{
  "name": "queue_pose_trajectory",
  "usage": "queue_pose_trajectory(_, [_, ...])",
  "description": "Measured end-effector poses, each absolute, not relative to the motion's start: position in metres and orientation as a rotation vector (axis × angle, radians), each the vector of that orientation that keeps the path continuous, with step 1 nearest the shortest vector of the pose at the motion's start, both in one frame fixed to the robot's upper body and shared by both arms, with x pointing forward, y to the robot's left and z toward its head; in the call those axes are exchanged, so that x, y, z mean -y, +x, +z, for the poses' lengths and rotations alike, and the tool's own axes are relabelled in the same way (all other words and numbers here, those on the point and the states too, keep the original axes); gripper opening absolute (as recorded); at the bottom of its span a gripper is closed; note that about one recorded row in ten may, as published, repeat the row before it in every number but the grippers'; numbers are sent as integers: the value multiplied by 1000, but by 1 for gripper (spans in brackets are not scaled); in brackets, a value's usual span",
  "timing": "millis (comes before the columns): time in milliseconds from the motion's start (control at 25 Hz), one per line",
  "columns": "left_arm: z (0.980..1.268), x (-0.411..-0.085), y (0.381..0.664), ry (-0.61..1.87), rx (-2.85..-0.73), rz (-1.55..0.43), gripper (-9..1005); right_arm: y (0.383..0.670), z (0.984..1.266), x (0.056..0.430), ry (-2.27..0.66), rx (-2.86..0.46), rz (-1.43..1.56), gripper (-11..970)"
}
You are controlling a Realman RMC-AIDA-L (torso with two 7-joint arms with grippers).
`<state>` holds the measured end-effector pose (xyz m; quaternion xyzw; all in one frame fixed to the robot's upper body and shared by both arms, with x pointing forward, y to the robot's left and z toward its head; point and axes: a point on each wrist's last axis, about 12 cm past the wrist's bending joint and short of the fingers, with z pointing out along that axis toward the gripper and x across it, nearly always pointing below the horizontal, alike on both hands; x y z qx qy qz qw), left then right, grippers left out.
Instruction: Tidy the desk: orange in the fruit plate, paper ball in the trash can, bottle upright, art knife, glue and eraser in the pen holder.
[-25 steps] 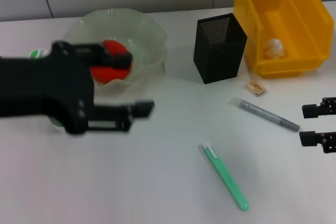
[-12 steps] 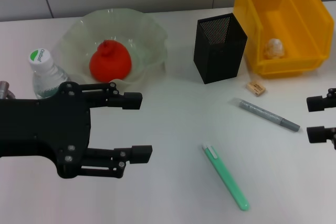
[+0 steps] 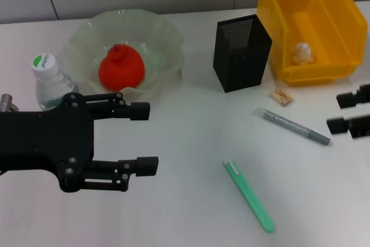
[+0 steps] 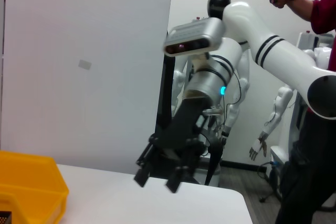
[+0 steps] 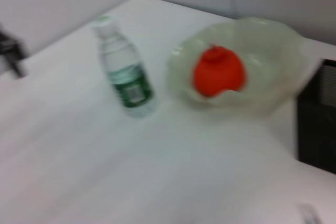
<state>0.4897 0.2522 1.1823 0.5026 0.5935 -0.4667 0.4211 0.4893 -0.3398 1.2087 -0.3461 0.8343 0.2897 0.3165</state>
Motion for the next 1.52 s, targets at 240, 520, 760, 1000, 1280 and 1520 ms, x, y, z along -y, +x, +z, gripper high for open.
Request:
queue_pose_trajectory(240, [1173, -256, 491, 1226, -1487, -1189, 787, 523, 1211, 322, -737, -2444, 617, 704])
queue_pose_trajectory(520, [1173, -256, 491, 1225, -1481, -1191, 787, 552, 1209, 278, -686, -2528, 609, 702])
queue_pose_trajectory(760, [1175, -259, 492, 1197, -1482, -1188, 787, 574, 1193, 244, -687, -2597, 647, 701])
queue_pose_trajectory(1000, [1174, -259, 492, 1190, -1482, -1191, 787, 582, 1179, 228, -713, -2662, 622, 701])
queue_pose_trajectory(1280, [1175, -266, 494, 1146, -1488, -1175, 786, 587, 1181, 204, -716, -2721, 622, 700])
queue_pose_trajectory(1520, [1175, -269, 493, 1137, -1494, -1166, 786, 583, 1175, 193, -710, -2784, 608, 699])
